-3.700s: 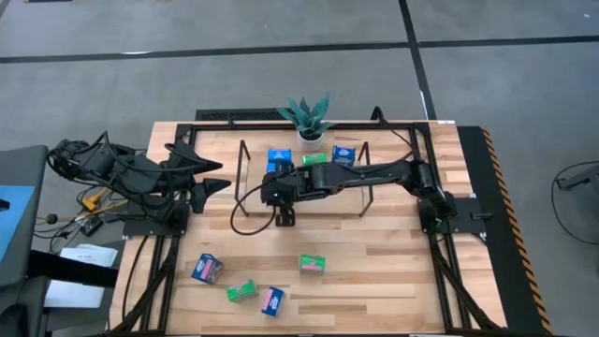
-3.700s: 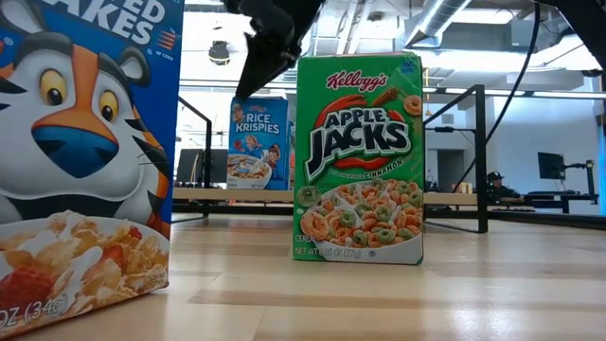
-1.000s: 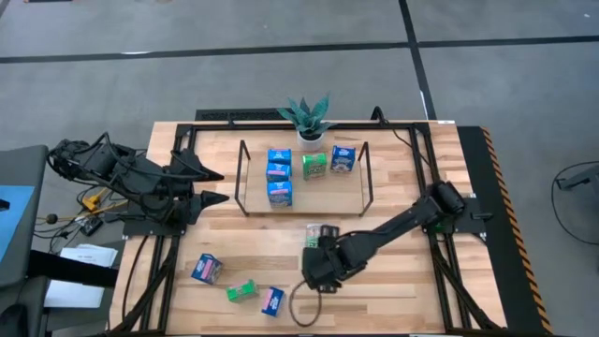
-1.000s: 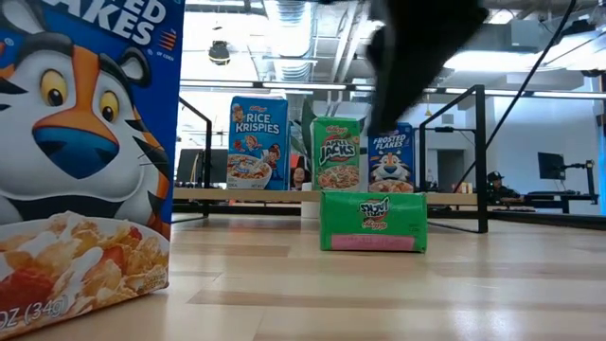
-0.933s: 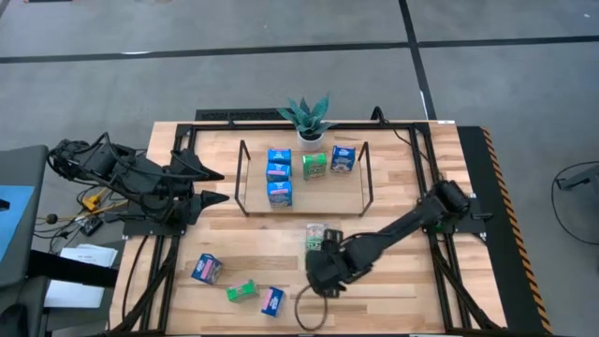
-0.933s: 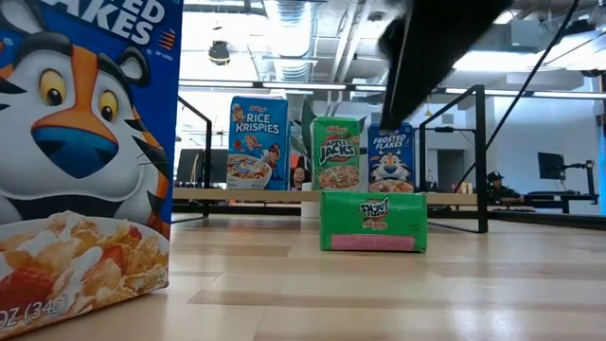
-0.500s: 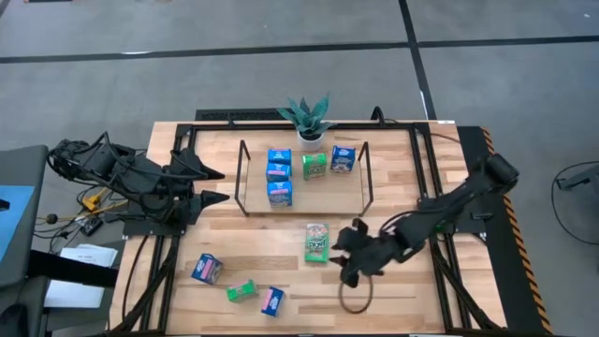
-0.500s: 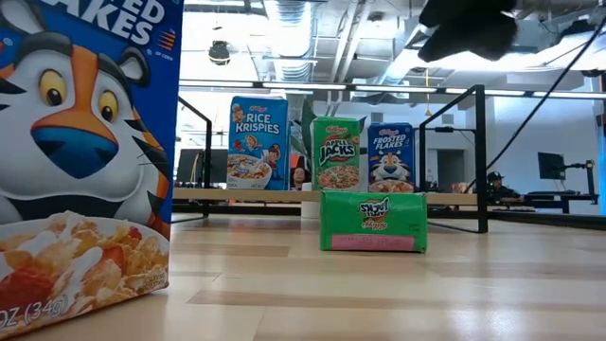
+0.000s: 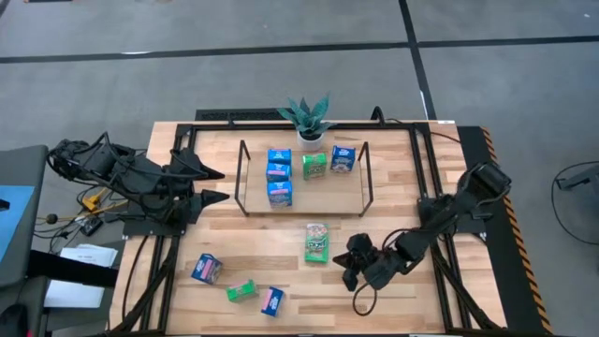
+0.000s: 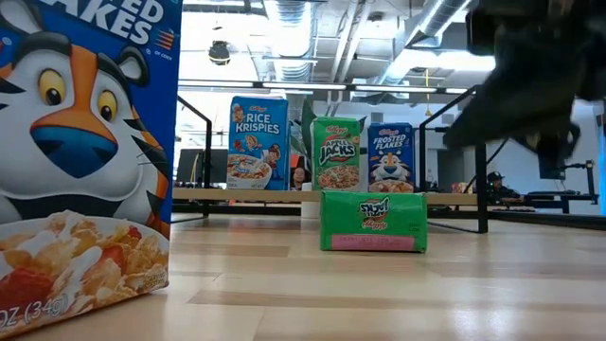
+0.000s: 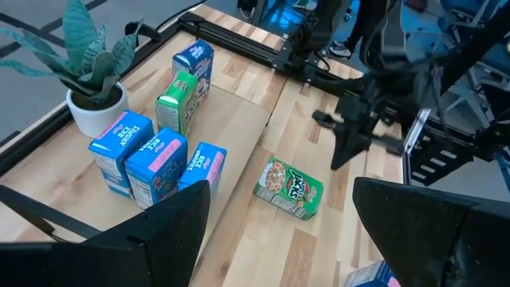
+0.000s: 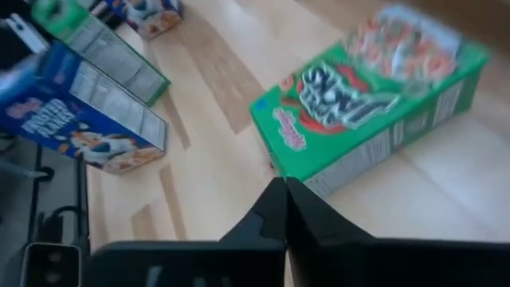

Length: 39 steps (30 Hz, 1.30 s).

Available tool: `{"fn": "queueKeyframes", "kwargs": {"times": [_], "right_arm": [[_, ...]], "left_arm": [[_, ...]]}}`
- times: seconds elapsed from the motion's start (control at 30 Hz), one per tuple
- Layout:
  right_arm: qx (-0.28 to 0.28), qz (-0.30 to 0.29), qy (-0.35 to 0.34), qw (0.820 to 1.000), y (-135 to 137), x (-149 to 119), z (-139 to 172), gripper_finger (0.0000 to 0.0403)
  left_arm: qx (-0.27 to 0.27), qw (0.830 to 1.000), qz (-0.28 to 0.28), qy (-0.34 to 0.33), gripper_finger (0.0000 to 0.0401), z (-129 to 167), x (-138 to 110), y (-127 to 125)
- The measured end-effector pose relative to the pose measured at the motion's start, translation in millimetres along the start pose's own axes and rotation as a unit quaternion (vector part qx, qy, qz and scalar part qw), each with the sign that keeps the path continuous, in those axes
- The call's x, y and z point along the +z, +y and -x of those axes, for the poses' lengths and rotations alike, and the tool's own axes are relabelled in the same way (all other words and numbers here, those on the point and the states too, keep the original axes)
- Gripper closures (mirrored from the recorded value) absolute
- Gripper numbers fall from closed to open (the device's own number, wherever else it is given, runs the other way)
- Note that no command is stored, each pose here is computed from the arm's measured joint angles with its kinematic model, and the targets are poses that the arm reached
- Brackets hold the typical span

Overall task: Stack cereal on shelf
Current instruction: Put the right green cereal box on the shelf aligned with the other green cereal box

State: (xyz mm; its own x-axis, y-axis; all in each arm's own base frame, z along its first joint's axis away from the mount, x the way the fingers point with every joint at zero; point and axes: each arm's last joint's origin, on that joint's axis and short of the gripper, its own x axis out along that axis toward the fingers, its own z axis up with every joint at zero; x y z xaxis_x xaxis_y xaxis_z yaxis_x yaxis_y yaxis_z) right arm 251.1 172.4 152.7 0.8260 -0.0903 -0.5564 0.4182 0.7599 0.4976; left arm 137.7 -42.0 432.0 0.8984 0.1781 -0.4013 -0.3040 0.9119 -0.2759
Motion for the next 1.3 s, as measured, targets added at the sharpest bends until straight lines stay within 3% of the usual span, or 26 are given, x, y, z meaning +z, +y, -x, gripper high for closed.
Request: {"fn": "queueKeyframes", "kwargs": {"times": [0.4, 0.7, 1.3], "right_arm": [[0.015, -0.057, -0.022, 0.998, -8.7, -17.8, -44.8, 0.0383], [0.031, -0.050, -0.041, 0.997, -2.4, 0.3, -35.9, 0.0390], [-0.038, -0.034, -0.047, 0.998, -20.9, 14.4, -44.2, 0.0386]], "left_arm": [[-0.021, 0.999, 0.019, 0.015, 0.0101, -14.4, -9.1, -6.2], [-0.017, 0.998, 0.037, 0.037, 0.0101, -36.7, -33.3, -7.3], [-0.079, 0.992, 0.097, 0.011, 0.0110, -98.5, -106.8, -6.6]]}}
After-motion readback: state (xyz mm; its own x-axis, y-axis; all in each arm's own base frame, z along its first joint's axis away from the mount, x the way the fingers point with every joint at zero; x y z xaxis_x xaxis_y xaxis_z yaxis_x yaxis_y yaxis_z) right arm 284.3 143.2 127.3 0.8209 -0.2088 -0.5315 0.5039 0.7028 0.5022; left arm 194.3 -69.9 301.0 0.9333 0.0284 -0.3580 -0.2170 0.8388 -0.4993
